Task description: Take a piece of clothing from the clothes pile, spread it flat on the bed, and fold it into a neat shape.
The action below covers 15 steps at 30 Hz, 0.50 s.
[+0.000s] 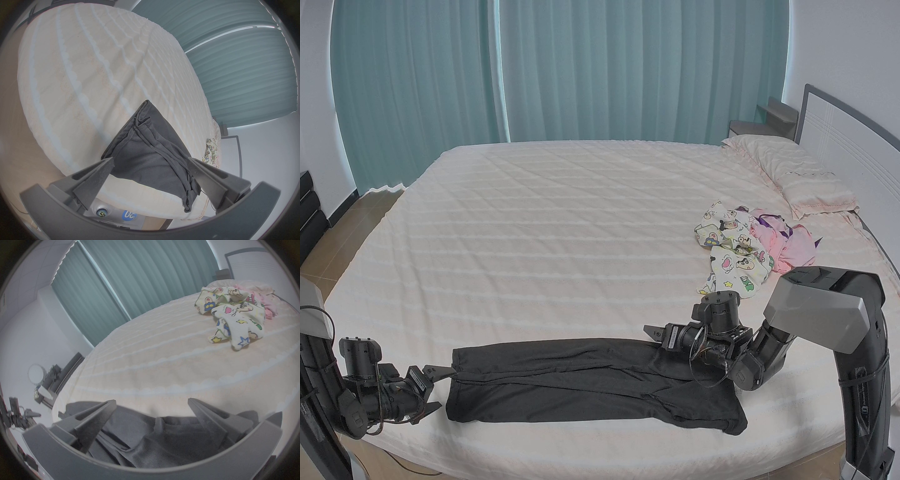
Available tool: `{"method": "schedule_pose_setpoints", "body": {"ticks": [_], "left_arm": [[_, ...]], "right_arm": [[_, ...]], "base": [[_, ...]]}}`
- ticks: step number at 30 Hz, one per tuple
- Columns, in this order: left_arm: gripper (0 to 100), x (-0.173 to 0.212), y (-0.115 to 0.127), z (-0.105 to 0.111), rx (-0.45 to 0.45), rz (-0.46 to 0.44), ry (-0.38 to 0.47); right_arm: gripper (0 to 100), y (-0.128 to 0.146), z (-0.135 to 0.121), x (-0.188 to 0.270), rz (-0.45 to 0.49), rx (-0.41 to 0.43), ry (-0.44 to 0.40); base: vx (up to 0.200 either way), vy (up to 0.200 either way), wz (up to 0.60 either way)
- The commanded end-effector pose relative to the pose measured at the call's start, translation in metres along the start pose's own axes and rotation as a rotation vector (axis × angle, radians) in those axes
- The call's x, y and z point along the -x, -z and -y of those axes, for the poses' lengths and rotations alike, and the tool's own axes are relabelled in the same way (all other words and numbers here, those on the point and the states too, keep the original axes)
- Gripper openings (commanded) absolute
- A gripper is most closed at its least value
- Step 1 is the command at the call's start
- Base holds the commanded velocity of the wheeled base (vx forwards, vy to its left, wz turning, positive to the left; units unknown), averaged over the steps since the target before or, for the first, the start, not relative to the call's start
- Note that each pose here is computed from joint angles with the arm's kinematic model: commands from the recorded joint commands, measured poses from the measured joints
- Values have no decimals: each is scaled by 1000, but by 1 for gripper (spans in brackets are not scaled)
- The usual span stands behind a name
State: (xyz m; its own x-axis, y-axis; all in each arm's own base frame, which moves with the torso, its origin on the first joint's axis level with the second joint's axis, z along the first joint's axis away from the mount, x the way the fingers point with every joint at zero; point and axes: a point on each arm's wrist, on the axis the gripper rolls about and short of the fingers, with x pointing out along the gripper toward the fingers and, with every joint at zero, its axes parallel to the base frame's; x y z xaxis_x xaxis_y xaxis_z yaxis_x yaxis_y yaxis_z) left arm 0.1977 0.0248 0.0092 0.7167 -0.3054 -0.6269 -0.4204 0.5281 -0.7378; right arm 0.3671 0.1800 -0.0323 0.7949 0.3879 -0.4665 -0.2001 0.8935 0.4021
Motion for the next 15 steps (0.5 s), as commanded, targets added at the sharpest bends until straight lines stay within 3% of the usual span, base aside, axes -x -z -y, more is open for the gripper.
{"method": "schedule_pose_setpoints", "body": {"ticks": [1, 10, 15], "left_arm": [[100, 0, 4, -3, 7, -1, -30], [100, -5, 7, -2, 22, 45, -91], [100, 8, 0, 19, -3, 140, 16]], "right_arm": [[100, -13, -8, 8, 54, -45, 1], [100, -45, -18, 42, 130, -227, -24], [100, -30, 5, 86, 80, -343, 49]], "base": [[0, 0, 0], [0, 0, 0], [0, 0, 0]]}}
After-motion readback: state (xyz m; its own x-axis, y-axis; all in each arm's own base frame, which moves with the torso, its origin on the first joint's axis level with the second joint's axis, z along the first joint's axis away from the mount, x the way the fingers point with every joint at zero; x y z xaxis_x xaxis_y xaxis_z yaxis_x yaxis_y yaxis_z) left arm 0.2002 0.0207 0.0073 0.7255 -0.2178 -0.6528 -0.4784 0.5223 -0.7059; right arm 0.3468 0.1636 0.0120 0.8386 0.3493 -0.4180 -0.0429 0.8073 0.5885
